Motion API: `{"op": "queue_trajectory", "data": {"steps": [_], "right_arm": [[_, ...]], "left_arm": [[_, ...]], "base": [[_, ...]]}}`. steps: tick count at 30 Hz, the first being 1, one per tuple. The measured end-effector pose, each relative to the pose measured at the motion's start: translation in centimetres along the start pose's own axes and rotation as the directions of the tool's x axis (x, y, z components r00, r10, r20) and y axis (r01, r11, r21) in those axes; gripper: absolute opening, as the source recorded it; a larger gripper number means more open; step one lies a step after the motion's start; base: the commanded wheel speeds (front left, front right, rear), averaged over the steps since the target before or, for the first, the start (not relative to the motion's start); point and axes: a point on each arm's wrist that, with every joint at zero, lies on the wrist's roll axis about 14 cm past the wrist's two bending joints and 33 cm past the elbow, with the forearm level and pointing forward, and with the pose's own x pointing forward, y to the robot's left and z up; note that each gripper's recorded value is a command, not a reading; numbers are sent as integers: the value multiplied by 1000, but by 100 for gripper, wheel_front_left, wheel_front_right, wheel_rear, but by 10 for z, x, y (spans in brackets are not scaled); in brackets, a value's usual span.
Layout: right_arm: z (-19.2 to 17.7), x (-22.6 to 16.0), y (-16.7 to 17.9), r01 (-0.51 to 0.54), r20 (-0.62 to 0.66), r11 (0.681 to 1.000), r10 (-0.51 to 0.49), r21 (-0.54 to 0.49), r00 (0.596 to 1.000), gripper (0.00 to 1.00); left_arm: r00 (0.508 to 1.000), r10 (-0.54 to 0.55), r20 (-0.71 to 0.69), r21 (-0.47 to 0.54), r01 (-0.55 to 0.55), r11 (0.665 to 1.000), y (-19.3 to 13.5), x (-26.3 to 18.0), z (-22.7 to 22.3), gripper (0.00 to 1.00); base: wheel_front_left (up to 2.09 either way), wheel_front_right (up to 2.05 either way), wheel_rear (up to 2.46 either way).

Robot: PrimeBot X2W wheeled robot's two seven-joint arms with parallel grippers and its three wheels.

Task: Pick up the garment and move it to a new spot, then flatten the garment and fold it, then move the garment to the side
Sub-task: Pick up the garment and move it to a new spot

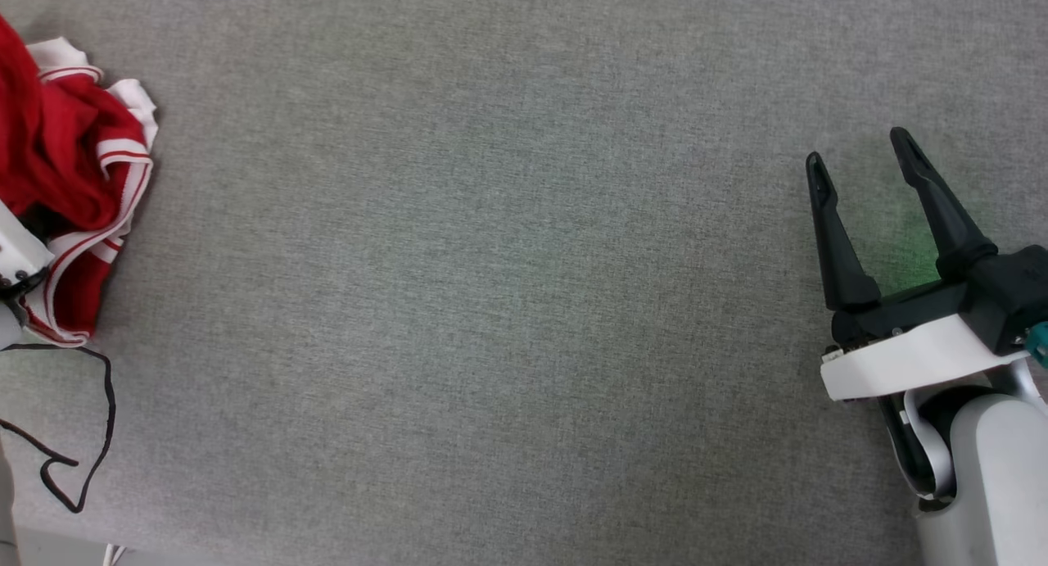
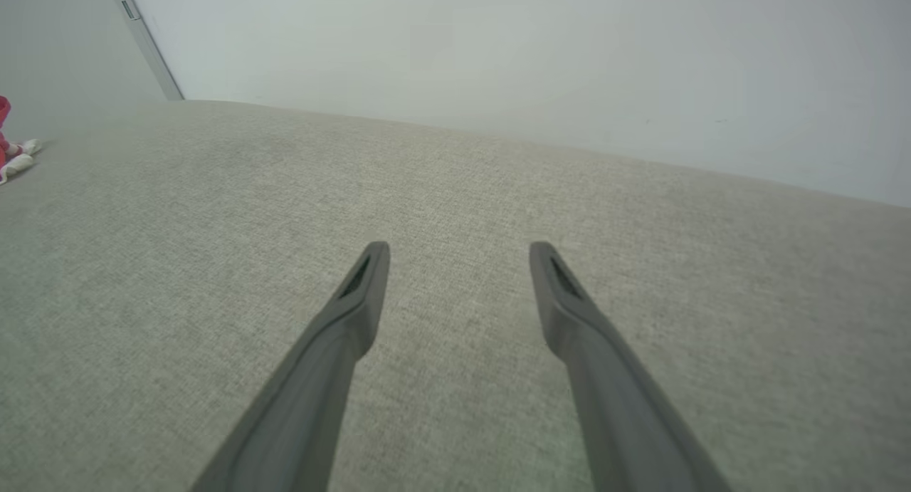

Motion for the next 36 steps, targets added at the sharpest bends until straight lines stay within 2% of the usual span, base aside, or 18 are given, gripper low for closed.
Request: {"op": "queue_trajectory", "data": {"steps": [1, 3, 4, 8, 11, 13, 17, 24, 27, 31, 36], "right_arm": [[-2, 0, -1, 3, -4, 1000, -3, 0, 1000, 100], [-4, -1, -3, 6, -12, 1000, -6, -2, 1000, 100], [-4, -1, -3, 6, -12, 1000, -6, -3, 1000, 100], [4, -2, -1, 2, 1, 1000, -2, -9, 1000, 100], [14, -4, 2, 2, 18, 1000, -2, -14, 1000, 100], [22, -6, 3, 4, 33, 1000, -3, -16, 999, 100], [36, -15, 10, 7, 58, 1000, -6, -14, 998, 100], [71, -38, 20, 20, 127, 1000, -19, -12, 992, 100], [85, -51, 20, 41, 154, 999, -39, -14, 987, 100], [99, -73, 14, 83, 179, 996, -79, -16, 981, 100], [107, -105, 2, 149, 194, 989, -143, -17, 971, 100]], "left_arm": [[1000, 1, -11, -17, -2, 1000, -1, 3, -3, 100], [1000, 8, -13, -37, -8, 999, -1, 5, -4, 5], [1000, 10, -5, -42, -10, 999, -1, 5, -3, 0], [997, 29, 70, -42, -26, 999, 2, -2, 7, 0], [980, 49, 192, -35, -43, 998, 6, -14, 26, 0], [952, 60, 302, -30, -54, 998, 9, -29, 48, 0], [857, 45, 513, 9, -58, 998, 7, -67, 93, 0], [602, -40, 797, 80, -39, 996, -4, -152, 154, 0], [520, -92, 849, 107, 2, 994, -14, -181, 163, 0], [432, -184, 883, 167, 78, 983, -47, -211, 164, 0], [371, -346, 862, 288, 204, 936, -116, -230, 137, 0]], "base": [[0, 0, 0], [0, 0, 0], [0, 0, 0], [0, 0, 0], [0, 0, 0], [0, 0, 0], [0, 0, 0], [0, 0, 0], [0, 0, 0], [0, 0, 0], [0, 0, 0]]}}
